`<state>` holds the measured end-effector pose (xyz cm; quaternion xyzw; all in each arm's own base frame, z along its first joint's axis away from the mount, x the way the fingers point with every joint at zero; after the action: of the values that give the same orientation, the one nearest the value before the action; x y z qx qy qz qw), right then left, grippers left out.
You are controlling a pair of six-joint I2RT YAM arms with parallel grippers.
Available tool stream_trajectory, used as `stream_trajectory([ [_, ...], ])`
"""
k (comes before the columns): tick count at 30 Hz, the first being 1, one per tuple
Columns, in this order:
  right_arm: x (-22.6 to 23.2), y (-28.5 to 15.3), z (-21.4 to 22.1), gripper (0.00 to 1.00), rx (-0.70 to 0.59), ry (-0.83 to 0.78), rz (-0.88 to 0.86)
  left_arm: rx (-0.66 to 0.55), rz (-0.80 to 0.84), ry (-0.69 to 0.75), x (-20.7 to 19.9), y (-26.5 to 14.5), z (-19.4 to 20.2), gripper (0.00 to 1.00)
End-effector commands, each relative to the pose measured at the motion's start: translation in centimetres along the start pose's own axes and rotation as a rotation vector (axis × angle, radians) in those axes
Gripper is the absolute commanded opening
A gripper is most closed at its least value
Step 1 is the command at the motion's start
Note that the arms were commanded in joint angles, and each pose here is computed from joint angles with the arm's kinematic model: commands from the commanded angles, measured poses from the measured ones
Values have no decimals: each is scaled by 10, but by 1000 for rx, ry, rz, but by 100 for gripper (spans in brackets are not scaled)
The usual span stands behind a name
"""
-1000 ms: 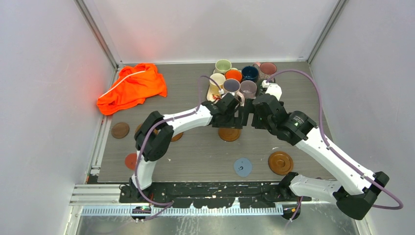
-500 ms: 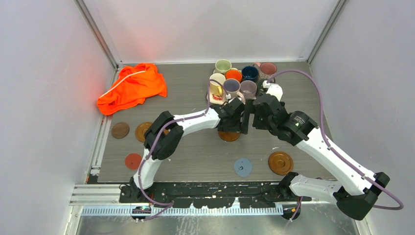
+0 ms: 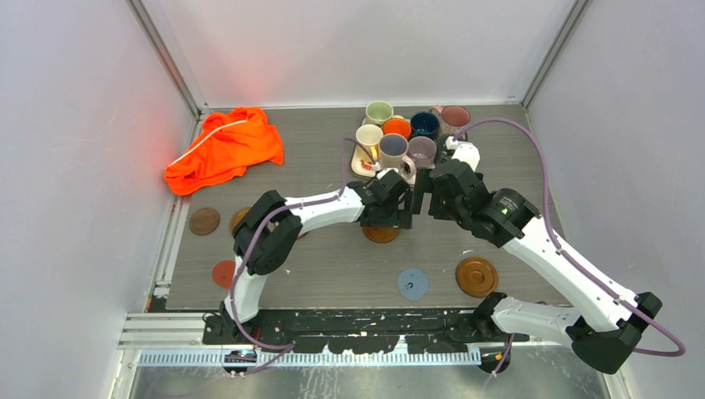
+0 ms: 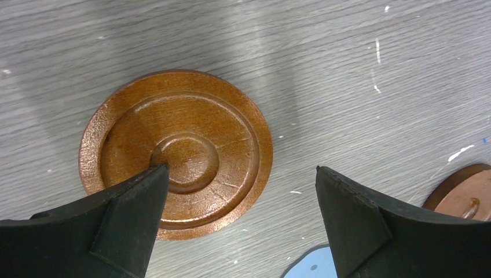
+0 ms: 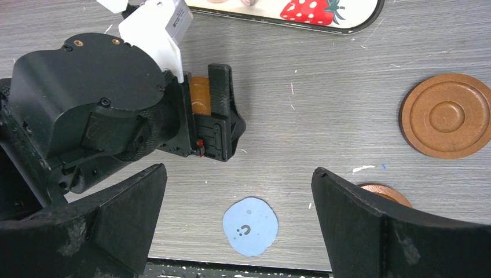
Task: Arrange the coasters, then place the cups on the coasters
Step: Move the coaster to the center of the board.
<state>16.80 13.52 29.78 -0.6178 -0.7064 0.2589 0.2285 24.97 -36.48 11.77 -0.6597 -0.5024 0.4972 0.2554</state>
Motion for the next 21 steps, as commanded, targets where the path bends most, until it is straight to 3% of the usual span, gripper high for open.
stream_trajectory([
  [1,6,1,-8,100,-39,32,-26,-20,-62,-32,21,-11,-3,100],
  [21,16,13,-9,100,-21,23,-49,-46,-144,-121,78,-21,-15,100],
])
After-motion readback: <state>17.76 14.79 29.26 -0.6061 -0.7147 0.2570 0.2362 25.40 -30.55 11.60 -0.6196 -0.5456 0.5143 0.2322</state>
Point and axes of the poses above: each gripper's point midway between its finger pads, its own y axis out along the fingers, its own x axis along the line the jaws close on, z = x × y, the point moved 9 cm from there along -y, back along the fingers, and after that the axes turned 13 degrees about -y, right-handed, at the moved point
